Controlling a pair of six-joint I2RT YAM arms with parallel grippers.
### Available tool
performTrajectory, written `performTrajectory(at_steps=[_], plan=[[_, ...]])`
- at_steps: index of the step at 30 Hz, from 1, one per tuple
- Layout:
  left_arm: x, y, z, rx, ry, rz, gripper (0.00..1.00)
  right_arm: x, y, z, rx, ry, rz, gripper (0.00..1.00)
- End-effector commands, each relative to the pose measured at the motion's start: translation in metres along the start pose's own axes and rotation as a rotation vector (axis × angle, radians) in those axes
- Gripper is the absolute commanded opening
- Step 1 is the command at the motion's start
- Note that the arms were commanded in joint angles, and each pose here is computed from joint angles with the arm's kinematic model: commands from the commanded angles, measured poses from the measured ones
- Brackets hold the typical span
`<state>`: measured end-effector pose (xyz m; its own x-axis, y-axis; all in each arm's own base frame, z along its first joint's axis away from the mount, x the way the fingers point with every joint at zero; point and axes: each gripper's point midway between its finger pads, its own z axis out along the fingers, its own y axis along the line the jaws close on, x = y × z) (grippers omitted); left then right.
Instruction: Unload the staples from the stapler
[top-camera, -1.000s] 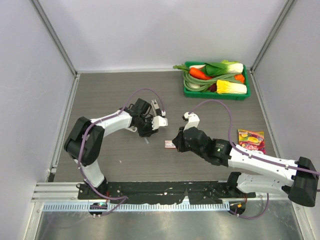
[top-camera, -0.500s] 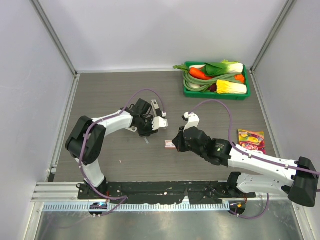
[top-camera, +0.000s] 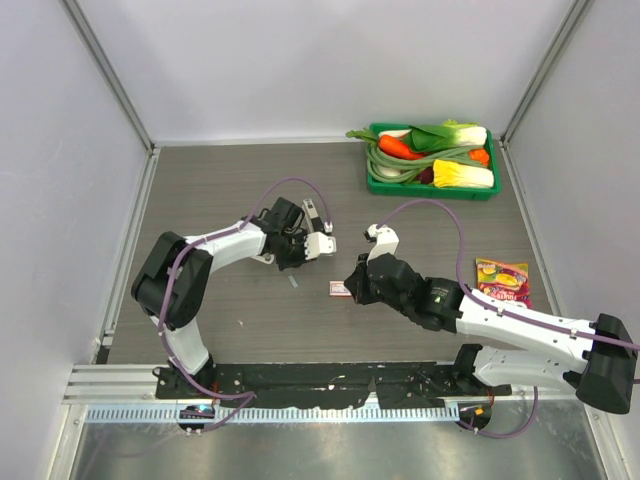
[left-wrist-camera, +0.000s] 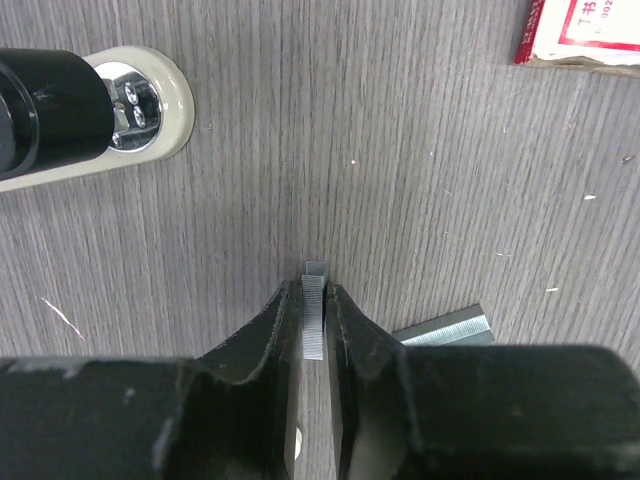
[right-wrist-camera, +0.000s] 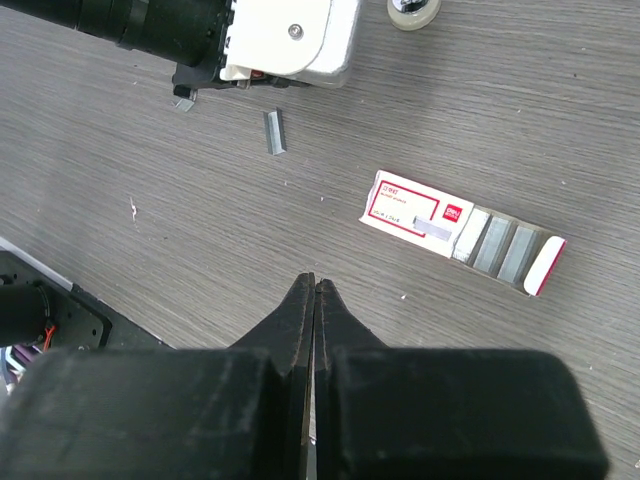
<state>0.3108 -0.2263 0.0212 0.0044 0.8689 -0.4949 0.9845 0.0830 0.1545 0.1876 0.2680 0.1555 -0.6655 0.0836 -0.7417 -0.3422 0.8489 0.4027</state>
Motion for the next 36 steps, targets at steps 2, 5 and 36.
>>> performTrajectory(at_steps=[2,5,36], plan=[[-0.012,0.006,-0.006,-0.037,-0.035,-0.012,0.16,-0.017,0.013,-0.002,-0.034,-0.039,0.018,0.01],[-0.017,0.002,-0.008,-0.01,-0.044,-0.048,0.14,-0.017,0.011,0.0,-0.027,-0.038,0.011,0.01],[-0.057,-0.014,-0.032,0.248,-0.207,-0.206,0.42,-0.008,0.0,0.025,-0.003,-0.001,-0.046,0.01]])
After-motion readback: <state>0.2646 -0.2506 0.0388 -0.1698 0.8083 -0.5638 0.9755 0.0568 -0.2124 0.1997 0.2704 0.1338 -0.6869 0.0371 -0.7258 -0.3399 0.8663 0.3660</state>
